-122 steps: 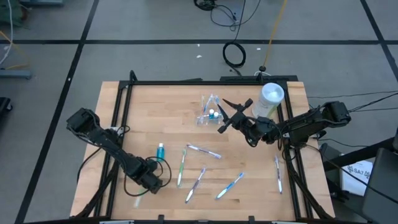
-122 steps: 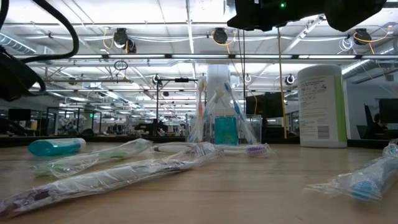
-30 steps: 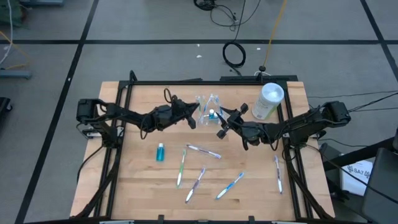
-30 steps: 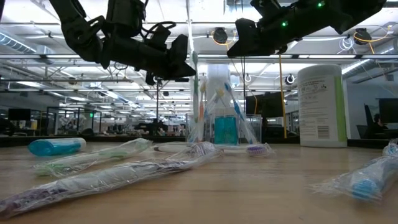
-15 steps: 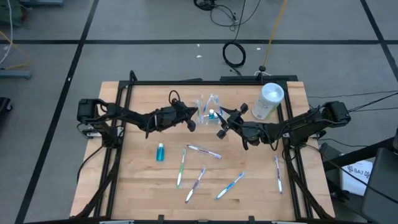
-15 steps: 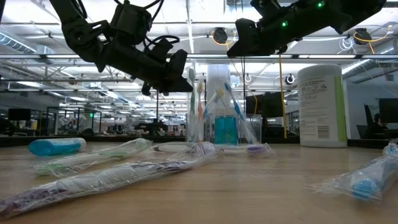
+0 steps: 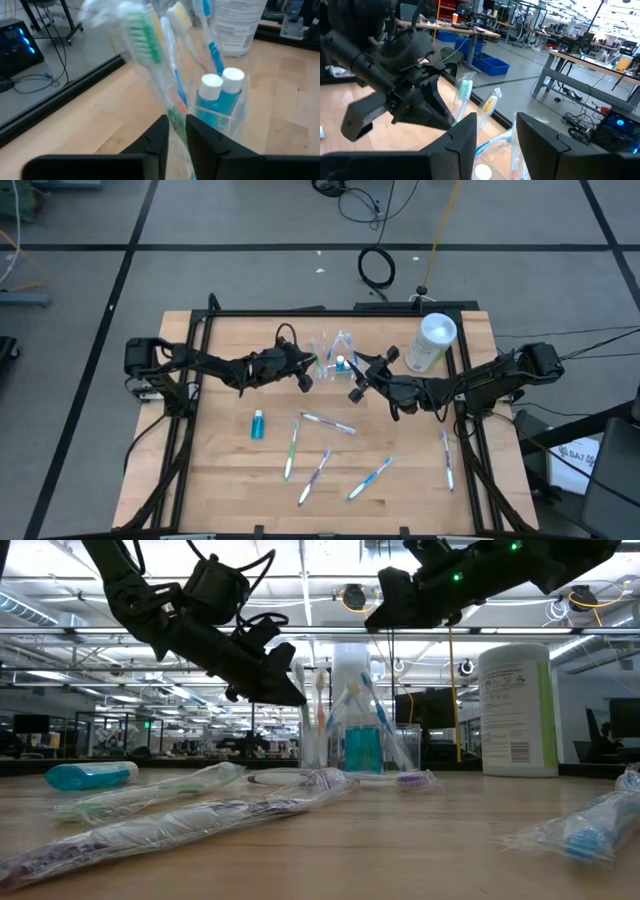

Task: Pick & Place toothbrushing station
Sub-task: Put the bottom green toothbrush into the transparent organizer, then put the blue mouthwash into the transparent organizer

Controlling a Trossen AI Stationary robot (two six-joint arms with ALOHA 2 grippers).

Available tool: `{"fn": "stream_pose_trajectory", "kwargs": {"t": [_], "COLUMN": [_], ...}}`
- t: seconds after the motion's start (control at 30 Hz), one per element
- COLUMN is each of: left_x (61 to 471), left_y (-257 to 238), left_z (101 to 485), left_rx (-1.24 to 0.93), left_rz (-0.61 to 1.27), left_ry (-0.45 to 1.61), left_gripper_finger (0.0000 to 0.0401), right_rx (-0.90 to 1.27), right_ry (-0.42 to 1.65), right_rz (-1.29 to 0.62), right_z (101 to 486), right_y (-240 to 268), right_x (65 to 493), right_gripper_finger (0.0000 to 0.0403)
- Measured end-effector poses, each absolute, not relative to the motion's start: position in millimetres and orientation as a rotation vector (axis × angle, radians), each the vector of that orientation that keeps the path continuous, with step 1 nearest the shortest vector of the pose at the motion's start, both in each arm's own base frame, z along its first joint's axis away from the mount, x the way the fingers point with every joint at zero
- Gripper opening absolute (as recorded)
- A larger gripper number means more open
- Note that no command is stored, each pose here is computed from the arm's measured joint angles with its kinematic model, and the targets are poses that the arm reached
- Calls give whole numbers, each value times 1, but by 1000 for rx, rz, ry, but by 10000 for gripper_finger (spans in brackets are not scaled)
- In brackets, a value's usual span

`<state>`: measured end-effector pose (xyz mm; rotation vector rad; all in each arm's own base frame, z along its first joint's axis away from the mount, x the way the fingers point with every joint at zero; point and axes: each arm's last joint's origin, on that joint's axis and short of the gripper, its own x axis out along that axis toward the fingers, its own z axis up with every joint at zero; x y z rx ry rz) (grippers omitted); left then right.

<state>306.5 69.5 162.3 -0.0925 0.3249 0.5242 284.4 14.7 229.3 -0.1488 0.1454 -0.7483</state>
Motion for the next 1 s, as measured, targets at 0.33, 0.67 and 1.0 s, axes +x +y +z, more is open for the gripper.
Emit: {"fn": "stream_pose_trajectory", "kwargs": {"t": [0.33,0.67,1.0], "left_x": [307,296,278], "left_y": [68,72,59], "left_z": [164,190,219], "left_rx": [-62,-29,-74], "left_rz": [515,558,497], "left_ry": [326,377,418], "left_gripper_finger": [150,195,196], "right_rx": [-164,-226,-221], "right_ry": [128,158,125], "right_rz": [-748,-665,-306], "right_z": [232,231,231], "right_y": [15,15,24], "right_x": [285,286,291], "right_gripper_finger": [130,130,130]}}
